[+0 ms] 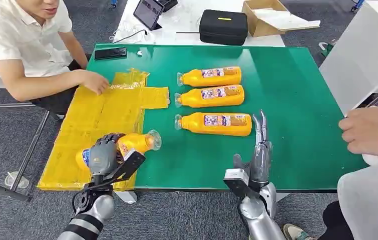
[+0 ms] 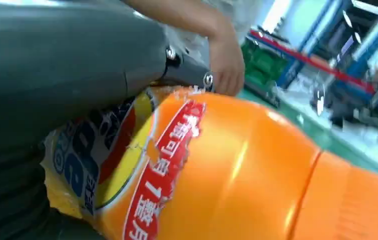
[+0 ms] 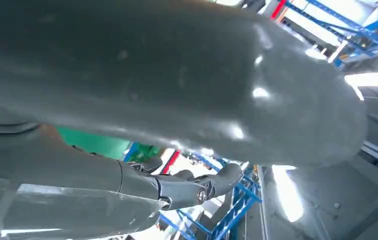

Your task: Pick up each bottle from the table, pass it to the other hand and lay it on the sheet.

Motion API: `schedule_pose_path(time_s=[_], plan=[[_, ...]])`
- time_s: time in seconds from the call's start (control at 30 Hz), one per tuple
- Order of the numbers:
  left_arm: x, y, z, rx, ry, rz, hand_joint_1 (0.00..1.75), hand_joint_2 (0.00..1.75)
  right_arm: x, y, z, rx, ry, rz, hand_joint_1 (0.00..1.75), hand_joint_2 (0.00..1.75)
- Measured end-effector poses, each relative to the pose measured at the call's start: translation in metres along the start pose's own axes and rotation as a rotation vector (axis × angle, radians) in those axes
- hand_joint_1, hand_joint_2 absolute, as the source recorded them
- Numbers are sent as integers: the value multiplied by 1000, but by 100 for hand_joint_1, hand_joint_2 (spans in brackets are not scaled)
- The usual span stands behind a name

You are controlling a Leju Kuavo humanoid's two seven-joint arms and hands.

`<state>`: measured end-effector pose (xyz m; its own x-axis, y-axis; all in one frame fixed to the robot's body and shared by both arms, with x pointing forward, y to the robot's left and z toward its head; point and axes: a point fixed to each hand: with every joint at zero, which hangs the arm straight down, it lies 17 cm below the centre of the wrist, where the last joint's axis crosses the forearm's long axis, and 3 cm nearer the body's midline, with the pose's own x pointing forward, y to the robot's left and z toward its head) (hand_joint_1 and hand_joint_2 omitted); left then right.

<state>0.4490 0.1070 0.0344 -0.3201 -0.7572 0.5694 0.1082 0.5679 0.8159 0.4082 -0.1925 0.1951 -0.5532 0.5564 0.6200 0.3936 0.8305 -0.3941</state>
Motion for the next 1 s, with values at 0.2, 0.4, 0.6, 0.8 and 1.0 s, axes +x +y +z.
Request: schedule_pose_path(time_s=[0.2, 0.4, 0.6, 0.8, 1.0], plan=[[-16, -42, -3, -284, -17, -67, 0, 175, 5, 18, -2, 33, -3, -45, 0, 0], [-33, -61, 11, -462, -44, -60, 0, 175, 7, 30, 1, 68, -7, -63, 0, 0], [-45, -61, 16, -550, -42, -22, 0, 175, 7, 39, 1, 92, -12, -73, 0, 0], [-50, -58, 17, -576, -40, 8, 0, 175, 8, 45, 3, 112, -16, -77, 0, 175], [-38, -50, 16, -506, -104, 70, 0, 175, 4, 47, 6, 125, -10, -71, 0, 175]])
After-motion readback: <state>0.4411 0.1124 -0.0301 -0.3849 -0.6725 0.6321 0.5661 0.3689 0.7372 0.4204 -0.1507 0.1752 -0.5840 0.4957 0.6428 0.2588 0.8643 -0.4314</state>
